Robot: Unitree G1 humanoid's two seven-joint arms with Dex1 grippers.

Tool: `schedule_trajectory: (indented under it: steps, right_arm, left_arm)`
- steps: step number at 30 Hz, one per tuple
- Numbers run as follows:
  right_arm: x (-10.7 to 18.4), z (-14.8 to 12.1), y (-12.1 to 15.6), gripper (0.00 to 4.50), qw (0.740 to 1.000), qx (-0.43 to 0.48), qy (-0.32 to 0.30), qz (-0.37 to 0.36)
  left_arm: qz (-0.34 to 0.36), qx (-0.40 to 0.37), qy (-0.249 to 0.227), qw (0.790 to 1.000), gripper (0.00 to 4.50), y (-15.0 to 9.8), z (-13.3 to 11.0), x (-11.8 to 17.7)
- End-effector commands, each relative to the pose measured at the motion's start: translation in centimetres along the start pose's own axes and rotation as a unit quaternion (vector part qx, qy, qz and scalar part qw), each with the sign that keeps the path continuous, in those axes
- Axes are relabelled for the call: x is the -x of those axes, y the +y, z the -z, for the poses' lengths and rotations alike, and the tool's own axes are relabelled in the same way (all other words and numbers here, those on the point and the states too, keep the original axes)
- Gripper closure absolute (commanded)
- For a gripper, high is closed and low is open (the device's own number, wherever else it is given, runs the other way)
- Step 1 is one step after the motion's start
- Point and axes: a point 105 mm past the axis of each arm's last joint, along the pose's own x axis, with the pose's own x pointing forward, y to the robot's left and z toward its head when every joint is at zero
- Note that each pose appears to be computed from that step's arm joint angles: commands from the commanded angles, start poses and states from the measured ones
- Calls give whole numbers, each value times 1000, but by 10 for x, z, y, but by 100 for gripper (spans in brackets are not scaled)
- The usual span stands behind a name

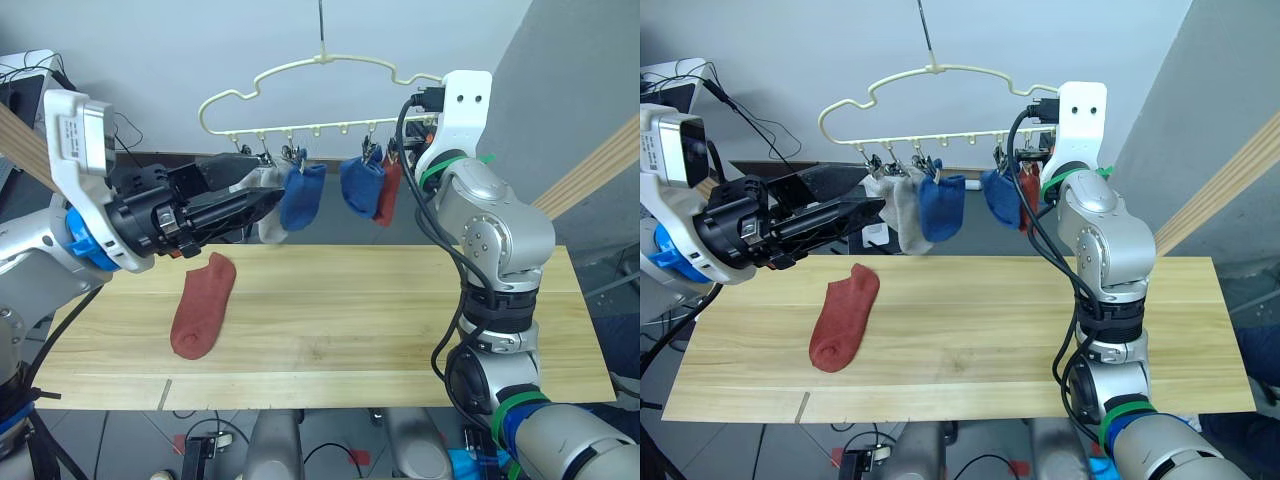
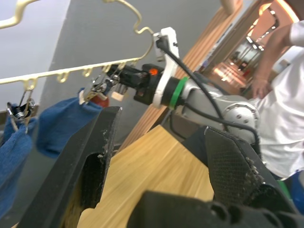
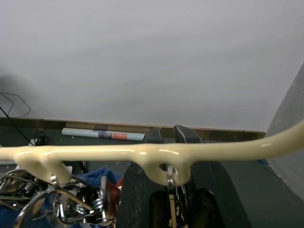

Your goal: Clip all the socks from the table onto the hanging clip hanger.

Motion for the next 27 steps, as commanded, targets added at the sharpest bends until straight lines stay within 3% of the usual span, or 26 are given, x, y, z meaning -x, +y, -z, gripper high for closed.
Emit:
schedule_trajectory:
  steps: [1,6,10,14,15,18,23,27]
  right_arm:
    - [3,-19,1,448,999,2,-36,-1]
    - [2,-20,2,448,999,2,-37,-3]
    - [3,-20,3,448,999,2,-38,-3]
    - [3,-21,3,450,999,2,-38,-3]
    - [3,-20,3,450,999,2,-38,-2]
    - [4,-21,2,450,999,2,-38,-1]
    - [5,-21,0,450,999,2,-38,3]
    - [6,-20,0,450,999,2,-37,3]
  left_arm:
    - [-63,-30,44,997,127,16,14,7]
    - [-137,-37,139,980,127,41,54,25]
    - [-209,-30,163,964,127,62,74,44]
    - [-260,-32,209,942,13,76,98,64]
    - [-270,-27,217,938,2,78,102,67]
    - [-288,-24,232,929,2,81,111,74]
    - [-377,-38,283,881,2,105,147,102]
    - [-386,-25,292,875,2,110,169,104]
